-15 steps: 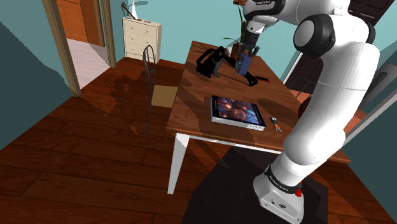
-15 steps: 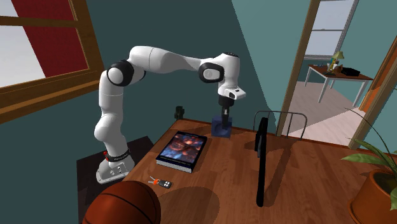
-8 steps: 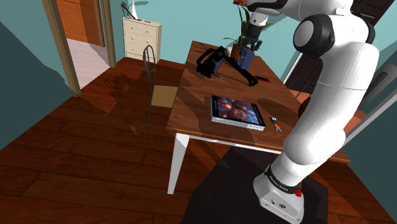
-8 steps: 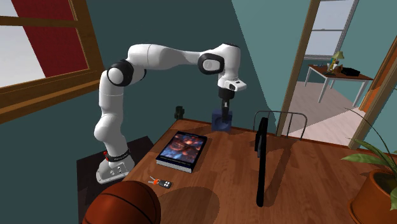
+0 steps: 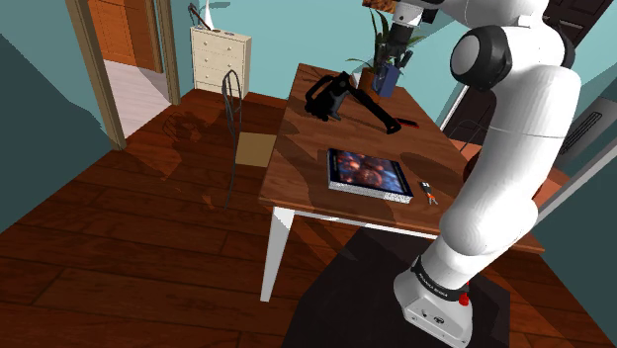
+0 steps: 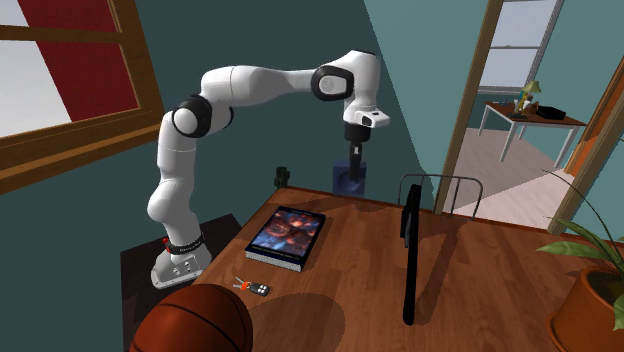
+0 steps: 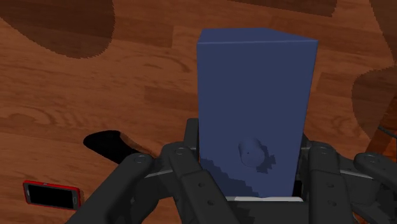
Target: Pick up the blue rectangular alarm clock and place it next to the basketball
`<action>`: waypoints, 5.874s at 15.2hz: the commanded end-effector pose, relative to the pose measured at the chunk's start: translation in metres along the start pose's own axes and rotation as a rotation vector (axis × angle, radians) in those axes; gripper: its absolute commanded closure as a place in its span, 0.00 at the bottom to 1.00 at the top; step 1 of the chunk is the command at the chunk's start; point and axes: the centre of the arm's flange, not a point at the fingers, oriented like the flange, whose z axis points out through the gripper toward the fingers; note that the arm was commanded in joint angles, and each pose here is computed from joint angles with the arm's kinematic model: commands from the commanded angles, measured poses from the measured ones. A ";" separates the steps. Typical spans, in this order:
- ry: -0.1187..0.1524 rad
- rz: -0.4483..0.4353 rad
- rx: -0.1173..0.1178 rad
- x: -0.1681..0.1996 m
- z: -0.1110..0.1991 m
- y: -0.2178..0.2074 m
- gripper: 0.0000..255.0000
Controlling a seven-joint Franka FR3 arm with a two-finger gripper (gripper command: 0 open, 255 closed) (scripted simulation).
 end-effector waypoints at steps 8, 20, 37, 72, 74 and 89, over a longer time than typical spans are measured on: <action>0.000 0.000 0.000 0.000 -0.044 0.001 1.00; 0.000 0.000 0.000 -0.044 -0.042 0.153 1.00; 0.000 0.000 0.000 -0.105 -0.040 0.369 1.00; 0.000 0.000 0.000 -0.113 0.129 0.403 1.00; 0.000 0.000 0.000 -0.113 0.140 0.403 1.00; 0.000 0.000 0.000 -0.112 0.219 0.402 1.00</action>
